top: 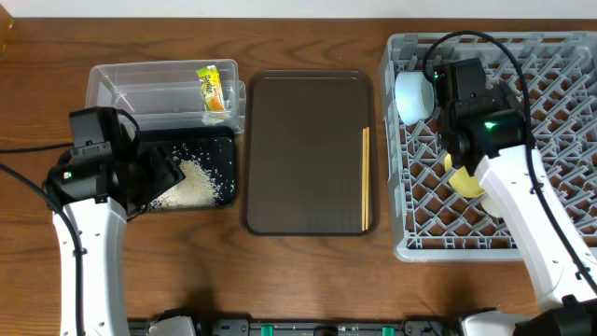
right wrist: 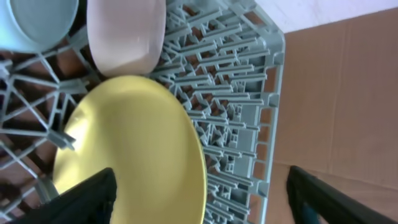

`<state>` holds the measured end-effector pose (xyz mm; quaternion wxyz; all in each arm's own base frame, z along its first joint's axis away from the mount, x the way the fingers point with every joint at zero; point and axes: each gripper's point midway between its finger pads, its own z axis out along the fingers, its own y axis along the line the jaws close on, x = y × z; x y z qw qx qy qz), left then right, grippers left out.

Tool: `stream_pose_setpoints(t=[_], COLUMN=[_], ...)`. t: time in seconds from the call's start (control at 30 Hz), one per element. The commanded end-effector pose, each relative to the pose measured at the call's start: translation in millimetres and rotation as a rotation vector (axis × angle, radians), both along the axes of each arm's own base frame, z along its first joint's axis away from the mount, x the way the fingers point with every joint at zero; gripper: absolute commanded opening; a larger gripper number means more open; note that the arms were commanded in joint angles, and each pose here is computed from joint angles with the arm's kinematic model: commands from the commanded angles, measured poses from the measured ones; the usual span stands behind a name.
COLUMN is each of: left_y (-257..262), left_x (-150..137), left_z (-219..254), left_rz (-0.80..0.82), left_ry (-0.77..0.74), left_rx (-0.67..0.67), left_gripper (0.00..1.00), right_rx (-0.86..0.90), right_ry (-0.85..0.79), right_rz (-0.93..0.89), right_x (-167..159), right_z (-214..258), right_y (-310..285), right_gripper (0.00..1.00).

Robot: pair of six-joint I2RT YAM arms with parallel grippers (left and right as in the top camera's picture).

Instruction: Sort waste into correct bins and load items into the dishwasher rack

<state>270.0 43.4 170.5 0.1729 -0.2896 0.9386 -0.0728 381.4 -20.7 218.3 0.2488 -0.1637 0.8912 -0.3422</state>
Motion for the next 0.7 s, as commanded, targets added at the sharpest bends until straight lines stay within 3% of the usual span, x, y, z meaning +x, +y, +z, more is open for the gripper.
stream_pose_setpoints(t=[0.0, 0.07, 0.27, 0.4, 0.53, 0.67], left_y=[2, 3, 2, 2, 2, 2], left_x=[0, 0, 0, 0, 0, 0], left_z=[1, 1, 1, 1, 1, 1], left_rz=[0.016, 0.016, 0.016, 0.016, 0.016, 0.016], left_ry=[0.002, 0.002, 0.002, 0.002, 0.002, 0.002], left_rx=[0.001, 0.001, 0.002, 0.002, 0.001, 0.001], left_gripper=[0.73, 0.73, 0.74, 0.74, 0.74, 0.74], right_rx=[0.113, 0.211, 0.62, 0.812, 0.885, 0.846], right_ry=[-0.126, -0.16, -0.211, -0.203, -0.126, -0.055], right_rz=[-0.025, 0.016, 0.255, 0.216, 0.158, 0.097], right_x=[4, 7, 13, 11, 8, 8], right_z=[25, 36, 63, 58, 32, -5], right_y=[10, 25, 104, 135, 164, 186], right_gripper=[0.94, 0.95, 0.77, 0.74, 0.68, 0.62])
